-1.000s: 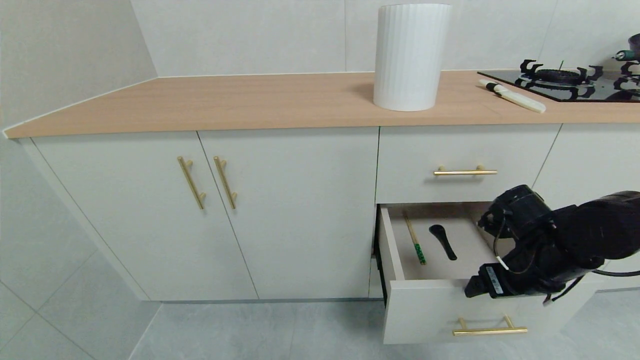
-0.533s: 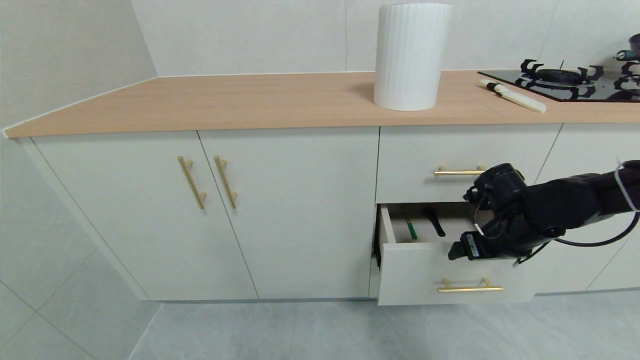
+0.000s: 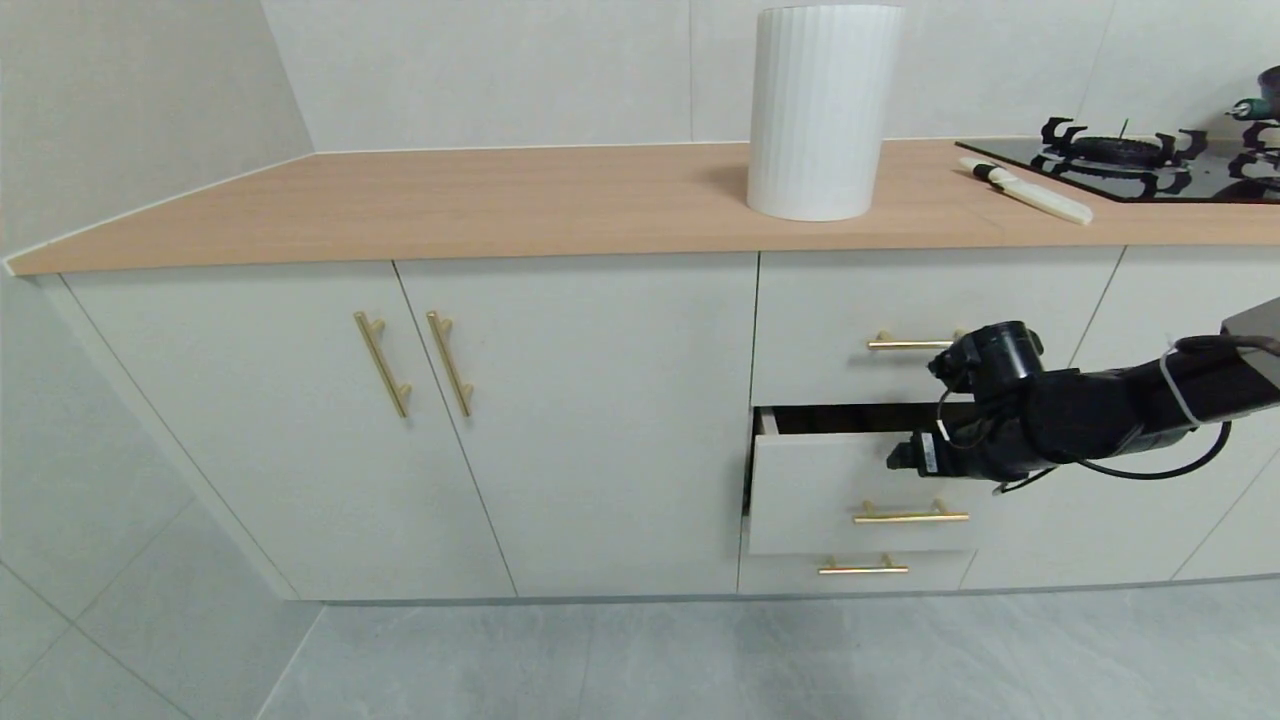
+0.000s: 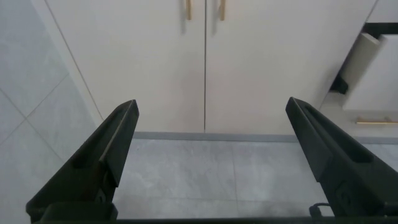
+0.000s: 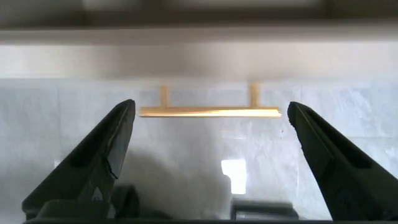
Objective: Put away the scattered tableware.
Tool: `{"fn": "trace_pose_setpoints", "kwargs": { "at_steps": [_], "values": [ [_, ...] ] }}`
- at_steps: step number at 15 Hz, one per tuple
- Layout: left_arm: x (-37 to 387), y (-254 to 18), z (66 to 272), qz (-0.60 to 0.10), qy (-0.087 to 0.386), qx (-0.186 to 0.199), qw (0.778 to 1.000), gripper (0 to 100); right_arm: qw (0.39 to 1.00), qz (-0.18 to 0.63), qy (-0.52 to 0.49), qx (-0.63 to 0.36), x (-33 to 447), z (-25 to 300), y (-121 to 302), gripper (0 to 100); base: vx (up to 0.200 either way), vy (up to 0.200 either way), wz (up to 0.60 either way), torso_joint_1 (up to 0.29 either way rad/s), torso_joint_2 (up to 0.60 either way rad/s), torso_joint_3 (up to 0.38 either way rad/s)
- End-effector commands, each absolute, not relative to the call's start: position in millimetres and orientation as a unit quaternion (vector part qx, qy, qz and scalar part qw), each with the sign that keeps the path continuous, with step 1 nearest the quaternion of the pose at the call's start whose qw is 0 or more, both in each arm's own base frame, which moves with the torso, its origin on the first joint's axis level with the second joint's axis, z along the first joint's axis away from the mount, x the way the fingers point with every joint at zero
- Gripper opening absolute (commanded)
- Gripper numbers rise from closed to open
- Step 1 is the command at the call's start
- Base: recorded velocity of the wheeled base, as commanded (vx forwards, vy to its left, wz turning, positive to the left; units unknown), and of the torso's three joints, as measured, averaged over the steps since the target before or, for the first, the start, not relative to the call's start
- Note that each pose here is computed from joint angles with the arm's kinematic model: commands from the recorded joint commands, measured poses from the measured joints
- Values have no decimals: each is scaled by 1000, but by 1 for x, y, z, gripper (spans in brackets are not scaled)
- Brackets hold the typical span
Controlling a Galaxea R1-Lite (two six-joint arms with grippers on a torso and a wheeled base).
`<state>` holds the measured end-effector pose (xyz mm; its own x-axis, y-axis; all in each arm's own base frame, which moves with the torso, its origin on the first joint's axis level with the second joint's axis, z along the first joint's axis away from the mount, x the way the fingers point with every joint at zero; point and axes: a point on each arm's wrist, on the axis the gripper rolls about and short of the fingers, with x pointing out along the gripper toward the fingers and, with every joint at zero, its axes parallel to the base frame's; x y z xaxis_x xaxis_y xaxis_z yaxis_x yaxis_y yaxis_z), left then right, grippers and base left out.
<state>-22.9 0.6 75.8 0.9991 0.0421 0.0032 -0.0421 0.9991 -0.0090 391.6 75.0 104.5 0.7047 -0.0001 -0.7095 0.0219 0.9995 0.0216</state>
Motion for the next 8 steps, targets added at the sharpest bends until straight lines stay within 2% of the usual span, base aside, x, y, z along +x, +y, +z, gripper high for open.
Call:
{"fn": "trace_pose_setpoints", "kwargs": {
  "at_steps": [1,8],
  "values": [
    [-23,1,76,21,-2,-5,1000,100,928,-13,371,20,402,93,70,100,0,0,0,0,0,0],
    [-23,1,76,22,-2,-5,1000,100,954,-22,296,38,428,71,62,100,0,0,0,0,0,0]
  ]
}}
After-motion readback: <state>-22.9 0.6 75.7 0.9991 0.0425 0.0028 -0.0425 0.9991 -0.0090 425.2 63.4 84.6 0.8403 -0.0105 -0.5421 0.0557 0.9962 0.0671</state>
